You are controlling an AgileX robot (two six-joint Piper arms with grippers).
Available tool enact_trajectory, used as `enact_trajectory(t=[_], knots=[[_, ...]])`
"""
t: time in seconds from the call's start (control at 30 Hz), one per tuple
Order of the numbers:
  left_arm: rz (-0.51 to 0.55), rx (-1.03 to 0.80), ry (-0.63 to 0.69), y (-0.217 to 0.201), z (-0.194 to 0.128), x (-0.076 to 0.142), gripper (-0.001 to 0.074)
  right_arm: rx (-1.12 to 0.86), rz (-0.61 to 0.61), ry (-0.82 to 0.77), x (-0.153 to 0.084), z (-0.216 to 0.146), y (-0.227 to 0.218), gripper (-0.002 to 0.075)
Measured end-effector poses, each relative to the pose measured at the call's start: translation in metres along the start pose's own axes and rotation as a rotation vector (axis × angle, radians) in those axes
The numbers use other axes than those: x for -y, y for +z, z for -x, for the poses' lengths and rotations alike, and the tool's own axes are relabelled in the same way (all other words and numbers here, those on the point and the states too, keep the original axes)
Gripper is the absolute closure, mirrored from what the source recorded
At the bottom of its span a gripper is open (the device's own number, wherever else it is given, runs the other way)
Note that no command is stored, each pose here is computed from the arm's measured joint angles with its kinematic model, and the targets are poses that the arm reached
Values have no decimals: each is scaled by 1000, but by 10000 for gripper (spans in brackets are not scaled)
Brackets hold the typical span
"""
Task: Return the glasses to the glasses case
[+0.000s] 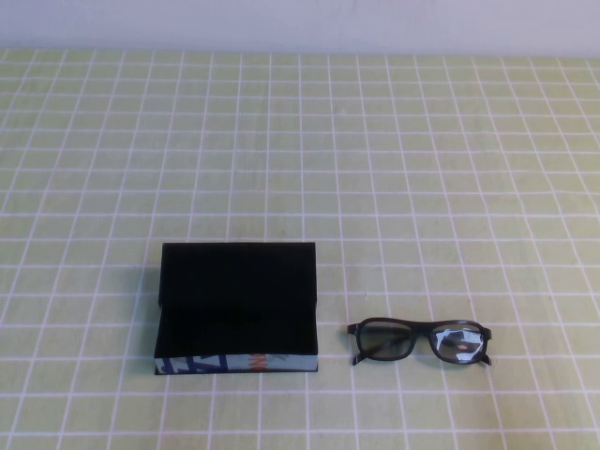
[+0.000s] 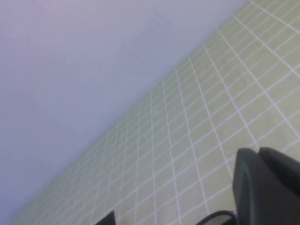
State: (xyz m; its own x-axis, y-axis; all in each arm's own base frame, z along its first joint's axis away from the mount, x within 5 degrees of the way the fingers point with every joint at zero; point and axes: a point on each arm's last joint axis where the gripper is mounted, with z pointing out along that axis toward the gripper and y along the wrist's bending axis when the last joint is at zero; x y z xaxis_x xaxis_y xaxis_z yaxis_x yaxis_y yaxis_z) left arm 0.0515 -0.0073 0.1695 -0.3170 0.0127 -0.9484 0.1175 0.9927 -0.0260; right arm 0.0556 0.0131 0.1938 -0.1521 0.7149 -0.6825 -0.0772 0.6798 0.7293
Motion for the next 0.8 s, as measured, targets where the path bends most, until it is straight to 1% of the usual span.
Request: enact_trajectory(t=[0.13, 0.23, 0.3, 0.37, 0.57, 0.67, 0.8], knots=[[0, 0, 0, 0, 0, 0, 738, 7, 13, 81, -1, 1, 0, 737], [0, 0, 0, 0, 0, 0, 738, -48, 20, 106, -3, -4, 0, 737], [0, 0, 0, 0, 0, 0, 738, -90, 39, 107, -9, -3, -2, 737], [0, 0, 0, 0, 0, 0, 738, -132, 68, 75, -21, 1, -5, 737], [0, 0, 0, 0, 0, 0, 738, -310, 112, -119, -59, 20, -2, 737], [0, 0, 0, 0, 0, 0, 738, -410, 117, -184, -73, 28, 6, 737], [0, 0, 0, 0, 0, 0, 738, -602, 88, -220, -84, 33, 28, 737]])
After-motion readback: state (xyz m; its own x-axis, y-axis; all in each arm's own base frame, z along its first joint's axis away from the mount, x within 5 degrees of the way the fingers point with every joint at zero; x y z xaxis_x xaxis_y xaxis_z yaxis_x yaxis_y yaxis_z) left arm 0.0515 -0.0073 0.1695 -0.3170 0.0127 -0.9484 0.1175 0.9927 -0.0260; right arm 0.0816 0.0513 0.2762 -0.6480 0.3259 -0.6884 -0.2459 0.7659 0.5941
